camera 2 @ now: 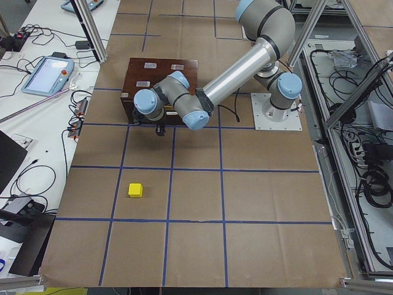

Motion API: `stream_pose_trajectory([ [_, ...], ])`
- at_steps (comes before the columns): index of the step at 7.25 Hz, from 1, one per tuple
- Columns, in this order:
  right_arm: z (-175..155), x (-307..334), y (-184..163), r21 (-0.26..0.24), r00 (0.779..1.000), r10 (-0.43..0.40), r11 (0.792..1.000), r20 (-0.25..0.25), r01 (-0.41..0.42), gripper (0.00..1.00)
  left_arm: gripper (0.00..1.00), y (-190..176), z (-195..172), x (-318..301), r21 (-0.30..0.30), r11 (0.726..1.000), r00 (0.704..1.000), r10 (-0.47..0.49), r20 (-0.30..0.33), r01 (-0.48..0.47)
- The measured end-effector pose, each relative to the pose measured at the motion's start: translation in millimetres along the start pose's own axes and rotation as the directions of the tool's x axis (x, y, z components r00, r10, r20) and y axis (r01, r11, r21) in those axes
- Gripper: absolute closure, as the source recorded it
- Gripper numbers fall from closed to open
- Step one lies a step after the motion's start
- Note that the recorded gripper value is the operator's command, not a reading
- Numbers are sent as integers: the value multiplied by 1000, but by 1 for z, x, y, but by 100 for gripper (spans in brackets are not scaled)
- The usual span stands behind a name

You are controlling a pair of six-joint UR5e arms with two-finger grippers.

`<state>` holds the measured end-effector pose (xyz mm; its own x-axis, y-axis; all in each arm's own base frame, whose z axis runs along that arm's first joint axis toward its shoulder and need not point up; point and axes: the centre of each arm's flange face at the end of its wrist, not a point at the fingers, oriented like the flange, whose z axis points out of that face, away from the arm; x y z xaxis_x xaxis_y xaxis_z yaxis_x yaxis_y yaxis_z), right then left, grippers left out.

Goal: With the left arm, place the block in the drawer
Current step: 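Pull the drawer open away from the cabinet with the left gripper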

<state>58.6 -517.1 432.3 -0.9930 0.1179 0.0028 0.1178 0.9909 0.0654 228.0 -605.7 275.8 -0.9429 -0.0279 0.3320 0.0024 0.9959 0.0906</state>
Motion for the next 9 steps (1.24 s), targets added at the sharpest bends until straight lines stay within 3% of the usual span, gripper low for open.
stream_pose_trajectory([
  [3, 0, 0, 0, 0, 1000, 0, 1000, 0, 0, 0, 1, 11, -14, -27, -23, 999, 997, -21, 69, 23],
  [9, 0, 0, 0, 0, 1000, 0, 1000, 0, 0, 0, 1, 34, -38, -85, -6, 999, 995, -35, 98, 35],
])
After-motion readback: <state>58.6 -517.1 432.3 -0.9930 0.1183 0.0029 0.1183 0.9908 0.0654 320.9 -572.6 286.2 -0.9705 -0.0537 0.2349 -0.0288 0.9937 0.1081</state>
